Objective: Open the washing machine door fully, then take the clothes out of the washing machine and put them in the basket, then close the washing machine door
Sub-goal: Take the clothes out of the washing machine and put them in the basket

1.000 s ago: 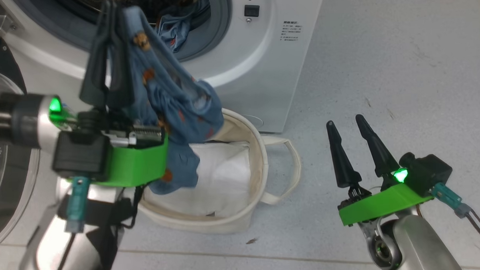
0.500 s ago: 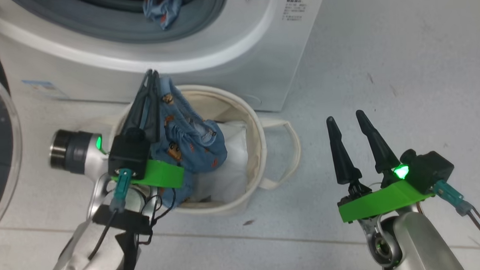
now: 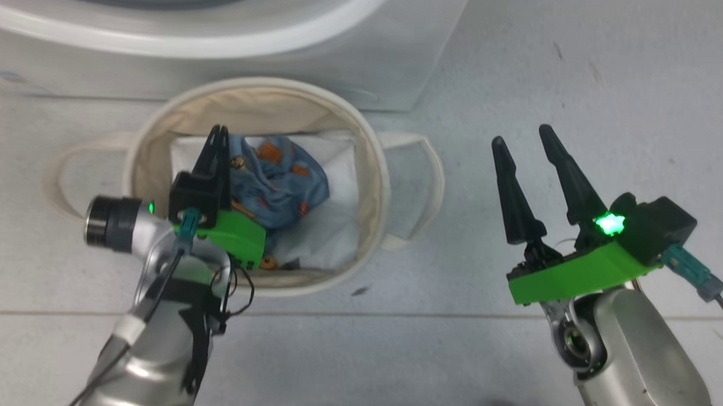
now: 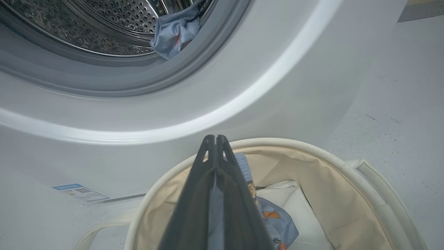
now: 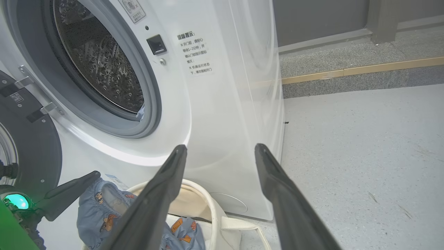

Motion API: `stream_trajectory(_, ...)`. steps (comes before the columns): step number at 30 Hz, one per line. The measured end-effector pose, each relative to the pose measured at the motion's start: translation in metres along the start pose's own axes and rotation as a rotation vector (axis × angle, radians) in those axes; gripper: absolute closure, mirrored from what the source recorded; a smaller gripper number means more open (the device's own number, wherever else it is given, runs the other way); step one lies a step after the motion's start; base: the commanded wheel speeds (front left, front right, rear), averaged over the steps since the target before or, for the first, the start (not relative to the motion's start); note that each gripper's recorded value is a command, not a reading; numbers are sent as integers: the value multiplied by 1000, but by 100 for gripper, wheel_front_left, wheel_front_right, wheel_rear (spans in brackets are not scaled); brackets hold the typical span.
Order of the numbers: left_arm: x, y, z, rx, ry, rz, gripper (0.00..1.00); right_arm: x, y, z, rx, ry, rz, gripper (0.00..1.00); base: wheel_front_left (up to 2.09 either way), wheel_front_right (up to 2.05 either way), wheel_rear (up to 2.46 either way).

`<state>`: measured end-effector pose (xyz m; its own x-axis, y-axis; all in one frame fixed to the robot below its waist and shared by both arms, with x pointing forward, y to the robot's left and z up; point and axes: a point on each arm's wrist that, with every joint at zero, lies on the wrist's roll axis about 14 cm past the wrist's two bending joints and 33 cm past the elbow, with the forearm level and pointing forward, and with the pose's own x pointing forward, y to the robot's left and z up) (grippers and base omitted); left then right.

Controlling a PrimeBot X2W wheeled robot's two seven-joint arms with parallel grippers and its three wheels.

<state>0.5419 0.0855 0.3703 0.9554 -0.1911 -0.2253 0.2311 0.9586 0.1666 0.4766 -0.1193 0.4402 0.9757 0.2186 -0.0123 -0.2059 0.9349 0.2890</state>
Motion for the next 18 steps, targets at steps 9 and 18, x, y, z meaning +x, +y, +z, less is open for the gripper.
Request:
stream_trajectory(9, 20, -29, -59, 11, 152, -78, 100, 5, -23, -13, -8, 22, -46, 0, 0, 0, 0)
stream_trajectory(18, 24, -36, -71, -5, 187, -106, 0, 3, -30, -16, -15, 32, -65, 0, 0, 0, 0)
